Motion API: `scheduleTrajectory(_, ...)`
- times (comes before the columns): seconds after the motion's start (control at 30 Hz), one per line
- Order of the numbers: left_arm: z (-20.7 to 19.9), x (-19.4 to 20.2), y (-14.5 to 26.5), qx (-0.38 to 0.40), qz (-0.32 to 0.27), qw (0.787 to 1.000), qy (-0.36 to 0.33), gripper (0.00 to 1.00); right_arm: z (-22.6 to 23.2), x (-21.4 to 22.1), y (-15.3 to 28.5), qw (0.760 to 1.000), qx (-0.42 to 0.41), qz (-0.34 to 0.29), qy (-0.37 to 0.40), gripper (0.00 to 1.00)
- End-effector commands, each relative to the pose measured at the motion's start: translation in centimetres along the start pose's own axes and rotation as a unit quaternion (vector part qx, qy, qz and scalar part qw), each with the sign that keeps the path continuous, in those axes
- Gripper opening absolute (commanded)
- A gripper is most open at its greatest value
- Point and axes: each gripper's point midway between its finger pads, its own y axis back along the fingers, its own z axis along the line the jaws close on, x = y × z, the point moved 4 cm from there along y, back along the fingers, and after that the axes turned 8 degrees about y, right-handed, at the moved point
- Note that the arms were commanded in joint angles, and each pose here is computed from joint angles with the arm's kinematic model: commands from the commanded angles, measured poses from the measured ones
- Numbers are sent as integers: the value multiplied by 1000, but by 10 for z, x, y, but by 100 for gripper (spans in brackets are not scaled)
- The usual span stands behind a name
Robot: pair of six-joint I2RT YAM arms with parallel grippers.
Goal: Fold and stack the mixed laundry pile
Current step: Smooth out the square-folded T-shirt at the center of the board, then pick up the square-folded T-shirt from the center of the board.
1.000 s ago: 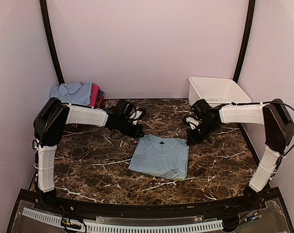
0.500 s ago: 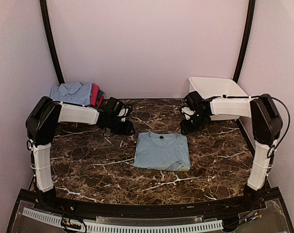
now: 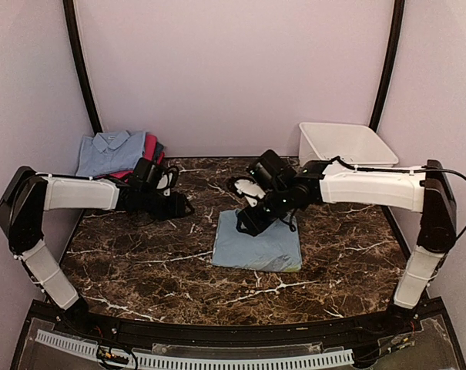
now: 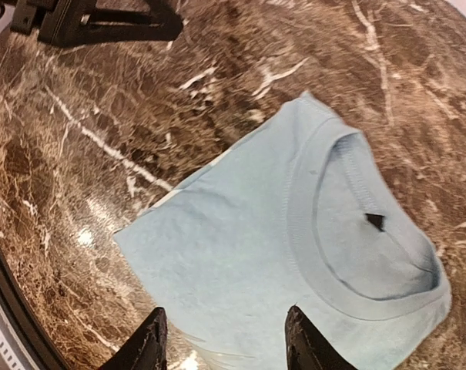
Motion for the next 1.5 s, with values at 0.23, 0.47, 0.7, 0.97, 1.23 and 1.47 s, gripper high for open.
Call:
scheduleTrajectory(0.23, 1, 17, 22, 45, 7, 997, 57, 57, 84, 2, -74, 995, -7, 61, 83, 44)
scheduleTrajectory(0.47, 9, 21, 20, 46, 14, 996, 76, 57, 99, 7, -101, 993, -21, 75, 92, 41)
scheduleTrajectory(0.7, 17, 26, 15, 40, 26, 995, 93, 57, 110, 27, -120, 989, -26, 101, 104, 39)
scheduleTrajectory(0.97, 11, 32, 2, 84, 44, 989, 113, 57, 107, 35, -125, 987, -2, 111, 114, 22)
scheduleTrajectory(1.23, -2, 53, -22, 134, 85, 977, 145, 57, 87, -3, -85, 995, 0, 20, 101, 0)
scheduleTrajectory(1.47, -19, 63, -37, 175, 104, 962, 182, 59, 79, -10, -69, 996, -26, -29, 82, 0)
